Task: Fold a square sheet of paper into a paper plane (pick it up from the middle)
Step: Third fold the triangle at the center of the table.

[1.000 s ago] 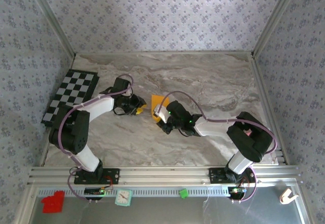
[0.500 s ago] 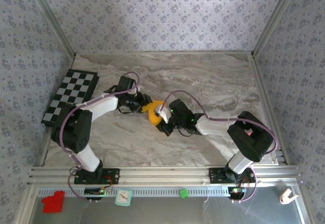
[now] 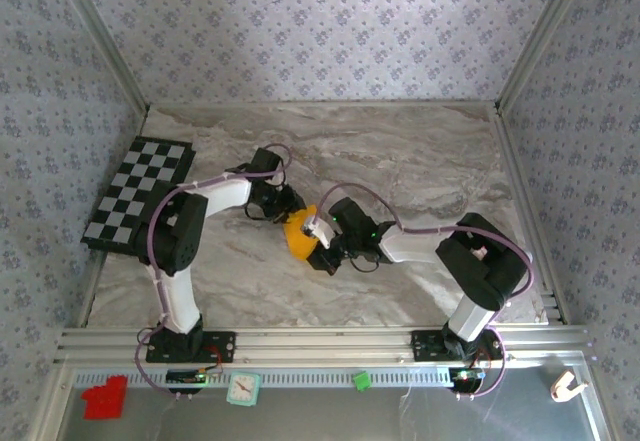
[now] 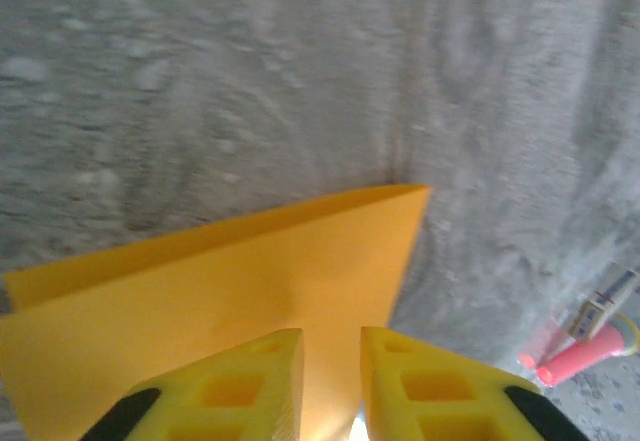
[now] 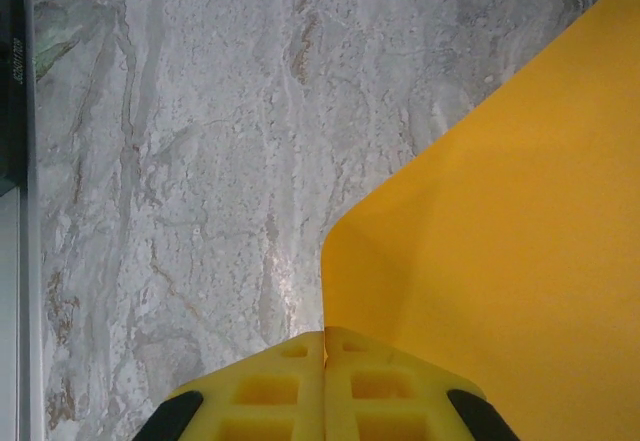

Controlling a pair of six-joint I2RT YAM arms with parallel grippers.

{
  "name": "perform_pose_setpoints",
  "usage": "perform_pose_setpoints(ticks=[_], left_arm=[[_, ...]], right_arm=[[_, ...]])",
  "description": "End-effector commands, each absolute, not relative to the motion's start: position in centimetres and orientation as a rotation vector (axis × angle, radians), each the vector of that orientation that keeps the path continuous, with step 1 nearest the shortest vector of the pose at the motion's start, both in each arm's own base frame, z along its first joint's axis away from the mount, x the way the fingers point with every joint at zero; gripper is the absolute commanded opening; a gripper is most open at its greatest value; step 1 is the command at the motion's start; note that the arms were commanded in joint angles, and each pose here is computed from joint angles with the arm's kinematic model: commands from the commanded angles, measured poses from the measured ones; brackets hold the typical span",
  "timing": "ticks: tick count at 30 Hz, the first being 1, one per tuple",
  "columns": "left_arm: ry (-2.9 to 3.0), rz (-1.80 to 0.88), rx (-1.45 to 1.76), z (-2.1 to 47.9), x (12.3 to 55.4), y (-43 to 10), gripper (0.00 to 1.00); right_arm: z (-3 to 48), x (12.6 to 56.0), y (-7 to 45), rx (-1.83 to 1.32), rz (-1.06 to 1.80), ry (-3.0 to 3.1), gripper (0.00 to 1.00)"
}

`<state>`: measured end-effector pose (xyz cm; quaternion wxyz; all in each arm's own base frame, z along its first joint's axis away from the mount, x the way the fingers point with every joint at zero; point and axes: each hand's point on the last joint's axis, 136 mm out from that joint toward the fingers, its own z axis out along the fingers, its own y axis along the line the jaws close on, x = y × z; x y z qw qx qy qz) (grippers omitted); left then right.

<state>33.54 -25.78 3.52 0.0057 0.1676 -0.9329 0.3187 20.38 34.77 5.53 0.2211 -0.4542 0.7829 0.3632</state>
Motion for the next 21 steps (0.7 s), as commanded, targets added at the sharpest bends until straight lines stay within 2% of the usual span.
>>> perform_pose_setpoints(ticks=[1, 10, 21], left_arm=[[-2.945, 0.874, 0.488, 2.4, 33.1, -25.1, 0.18], [-2.947, 0.716, 0.427, -0.1, 32.1, -24.5, 0.11], [-2.941, 0.714, 0.368, -0.8, 31.7, -24.9, 0.08]], right_arm=[[5.8, 21.0, 35.0, -1.227, 1.010, 2.191, 0.06], [4.8, 24.3, 33.3, -1.042, 0.762, 2.304, 0.06], [3.7, 26.6, 31.7, -0.893, 0.544, 2.386, 0.05]])
